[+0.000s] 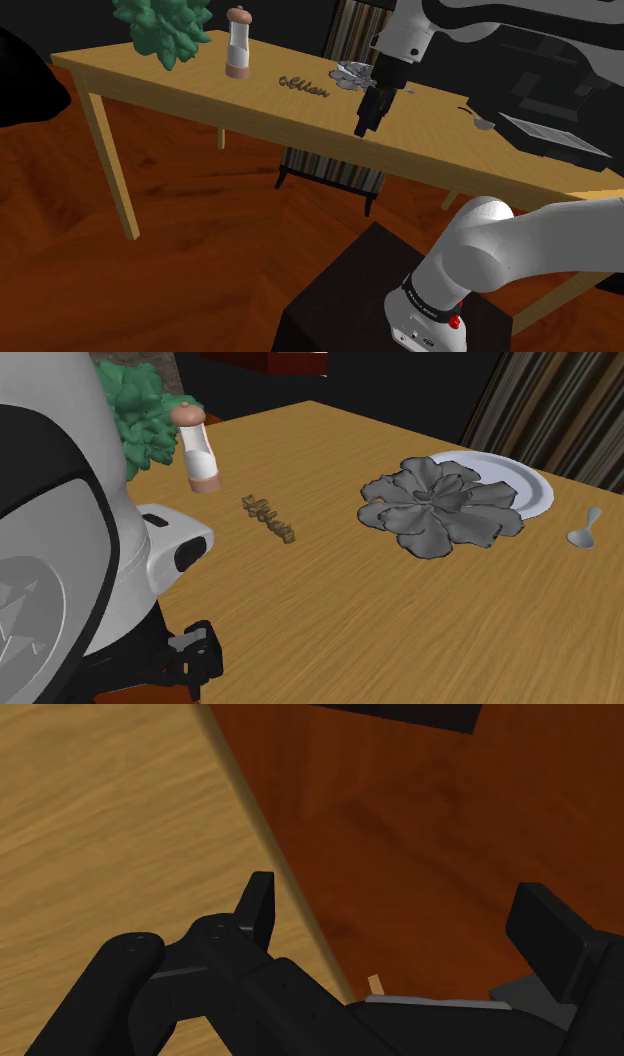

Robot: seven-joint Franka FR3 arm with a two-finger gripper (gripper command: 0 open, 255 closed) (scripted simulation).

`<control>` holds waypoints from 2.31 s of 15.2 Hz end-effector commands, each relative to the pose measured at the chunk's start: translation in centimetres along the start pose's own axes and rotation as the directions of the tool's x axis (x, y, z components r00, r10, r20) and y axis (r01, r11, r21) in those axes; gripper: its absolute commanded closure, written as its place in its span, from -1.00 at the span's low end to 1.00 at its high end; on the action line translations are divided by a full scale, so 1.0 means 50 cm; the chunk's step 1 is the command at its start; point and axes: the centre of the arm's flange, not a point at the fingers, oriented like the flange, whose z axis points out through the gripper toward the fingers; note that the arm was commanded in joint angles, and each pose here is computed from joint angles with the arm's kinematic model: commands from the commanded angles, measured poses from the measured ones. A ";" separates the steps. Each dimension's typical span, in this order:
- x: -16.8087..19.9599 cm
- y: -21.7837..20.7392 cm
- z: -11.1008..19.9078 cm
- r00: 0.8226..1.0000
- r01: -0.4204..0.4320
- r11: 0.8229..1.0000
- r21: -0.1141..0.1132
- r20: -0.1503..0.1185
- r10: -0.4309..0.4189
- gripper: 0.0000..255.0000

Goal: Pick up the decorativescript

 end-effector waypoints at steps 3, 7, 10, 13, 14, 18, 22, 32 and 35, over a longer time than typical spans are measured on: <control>0.042 0.028 -0.006 1.000 0.013 1.000 -0.012 0.000 -0.013 -1.00; 0.126 0.083 -0.018 0.999 0.038 0.999 -0.035 0.001 -0.038 -1.00; 0.190 0.123 -0.028 0.998 0.057 0.997 -0.052 0.001 -0.057 -1.00; 0.255 0.161 -0.038 0.997 0.075 0.995 -0.069 0.002 -0.075 -1.00; 0.277 0.173 -0.042 0.997 0.082 0.994 -0.075 0.003 -0.082 -1.00; 0.365 0.221 -0.057 0.994 0.107 0.989 -0.098 0.005 -0.107 -1.00; 0.454 0.267 -0.074 0.991 0.131 0.984 -0.121 0.008 -0.131 -1.00; 0.554 0.321 -0.041 0.987 0.159 0.976 -0.146 0.011 -0.159 -1.00; 0.554 0.325 -0.014 0.987 0.159 0.976 -0.147 0.011 -0.159 -1.00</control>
